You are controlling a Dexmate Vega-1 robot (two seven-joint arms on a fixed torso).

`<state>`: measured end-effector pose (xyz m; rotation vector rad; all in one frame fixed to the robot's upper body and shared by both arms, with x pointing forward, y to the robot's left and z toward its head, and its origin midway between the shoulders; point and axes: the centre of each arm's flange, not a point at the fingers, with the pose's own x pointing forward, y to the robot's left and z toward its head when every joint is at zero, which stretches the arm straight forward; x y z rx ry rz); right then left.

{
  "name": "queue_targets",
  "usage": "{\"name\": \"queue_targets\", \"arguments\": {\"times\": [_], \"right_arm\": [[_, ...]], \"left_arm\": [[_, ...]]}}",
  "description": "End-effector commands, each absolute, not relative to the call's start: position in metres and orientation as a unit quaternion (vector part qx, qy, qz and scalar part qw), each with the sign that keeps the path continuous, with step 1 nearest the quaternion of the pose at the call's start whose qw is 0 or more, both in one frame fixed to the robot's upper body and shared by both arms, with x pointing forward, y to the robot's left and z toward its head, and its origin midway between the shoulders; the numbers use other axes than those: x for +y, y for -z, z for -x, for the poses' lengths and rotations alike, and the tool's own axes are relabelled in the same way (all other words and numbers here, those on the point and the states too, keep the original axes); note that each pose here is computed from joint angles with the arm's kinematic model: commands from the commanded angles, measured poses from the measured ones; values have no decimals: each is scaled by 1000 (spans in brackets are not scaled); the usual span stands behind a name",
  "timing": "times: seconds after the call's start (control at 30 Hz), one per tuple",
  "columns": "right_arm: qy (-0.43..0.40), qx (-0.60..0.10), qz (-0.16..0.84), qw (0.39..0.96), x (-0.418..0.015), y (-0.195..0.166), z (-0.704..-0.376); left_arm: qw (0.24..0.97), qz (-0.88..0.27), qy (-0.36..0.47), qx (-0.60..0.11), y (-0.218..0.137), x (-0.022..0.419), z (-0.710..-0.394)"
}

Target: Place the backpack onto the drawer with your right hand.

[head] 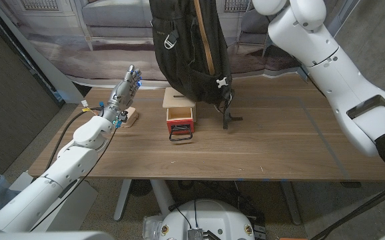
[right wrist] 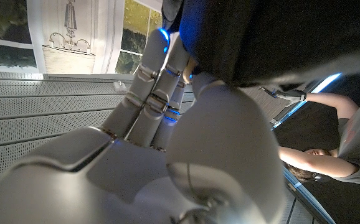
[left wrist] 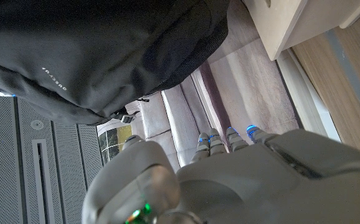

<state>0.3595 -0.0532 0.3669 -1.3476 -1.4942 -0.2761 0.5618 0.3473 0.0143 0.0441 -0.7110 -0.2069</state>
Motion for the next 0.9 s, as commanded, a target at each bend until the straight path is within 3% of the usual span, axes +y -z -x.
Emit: {"name": "queue_targets", "arguments": {"times": [0.03,0.9], "right_arm": [[103,-628,561,529,-42,-366,-366],[59,-599,574,555,-63,-313,-399]], "left_arm": [[933,-19,100,-346,-10,346,-561],[934,-27,118,-335,-17,336,-576]]}}
